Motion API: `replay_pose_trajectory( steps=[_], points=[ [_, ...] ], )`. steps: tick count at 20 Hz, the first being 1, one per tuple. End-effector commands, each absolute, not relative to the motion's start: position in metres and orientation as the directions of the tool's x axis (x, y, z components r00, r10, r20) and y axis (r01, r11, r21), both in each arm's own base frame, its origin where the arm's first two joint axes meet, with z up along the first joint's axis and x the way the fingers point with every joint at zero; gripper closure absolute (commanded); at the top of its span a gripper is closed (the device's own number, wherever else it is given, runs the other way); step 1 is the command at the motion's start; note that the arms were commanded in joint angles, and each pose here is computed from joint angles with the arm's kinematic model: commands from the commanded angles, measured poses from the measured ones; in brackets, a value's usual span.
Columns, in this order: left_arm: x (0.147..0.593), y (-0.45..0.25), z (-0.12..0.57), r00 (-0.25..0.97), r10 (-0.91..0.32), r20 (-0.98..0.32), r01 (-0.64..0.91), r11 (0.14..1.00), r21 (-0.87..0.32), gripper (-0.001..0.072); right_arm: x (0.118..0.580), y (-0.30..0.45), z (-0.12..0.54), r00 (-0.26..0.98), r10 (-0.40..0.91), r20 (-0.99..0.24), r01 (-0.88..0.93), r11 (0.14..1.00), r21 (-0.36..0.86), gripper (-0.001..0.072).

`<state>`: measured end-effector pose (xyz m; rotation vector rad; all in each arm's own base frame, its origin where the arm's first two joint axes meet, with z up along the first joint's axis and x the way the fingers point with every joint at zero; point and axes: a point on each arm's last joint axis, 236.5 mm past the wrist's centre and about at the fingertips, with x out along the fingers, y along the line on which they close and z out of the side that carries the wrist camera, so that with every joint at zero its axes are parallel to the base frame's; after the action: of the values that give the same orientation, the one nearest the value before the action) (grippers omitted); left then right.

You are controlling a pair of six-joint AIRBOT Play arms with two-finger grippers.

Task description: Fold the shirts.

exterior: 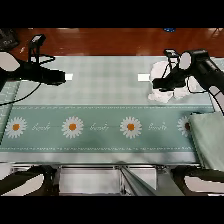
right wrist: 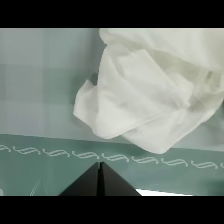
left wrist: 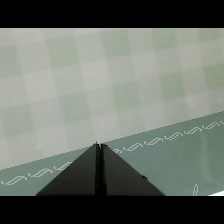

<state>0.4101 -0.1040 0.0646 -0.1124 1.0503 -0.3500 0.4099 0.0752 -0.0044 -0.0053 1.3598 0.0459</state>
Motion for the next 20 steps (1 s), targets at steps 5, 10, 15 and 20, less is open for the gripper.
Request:
replay_pose_trajectory(
  steps=[5,10,15,20],
  points=[
    [0.410,-0.104,0.065,0.448,-0.335,-0.829,0.229,0.939,-0.256,0.0688,0.410,0.076,-0.005,0.207,0.030,-0.978,-0.037,0.999,0.023,0.0688],
    [0.410,-0.104,0.064,0.447,-0.335,-0.829,0.229,0.939,-0.256,0.0688,0.410,0.076,-0.005,0.208,0.030,-0.978,-0.036,0.999,0.023,0.0688],
    [0.430,-0.102,0.075,0.531,-0.324,-0.783,0.220,0.945,-0.242,0.0688,0.416,0.076,-0.003,0.235,0.033,-0.972,-0.038,0.999,0.024,0.0688],
    [0.488,-0.088,0.116,0.760,-0.266,-0.593,0.133,0.957,-0.259,0.0293,0.507,0.023,0.046,0.618,-0.186,-0.764,0.003,0.972,-0.234,0.0297]
  ],
)
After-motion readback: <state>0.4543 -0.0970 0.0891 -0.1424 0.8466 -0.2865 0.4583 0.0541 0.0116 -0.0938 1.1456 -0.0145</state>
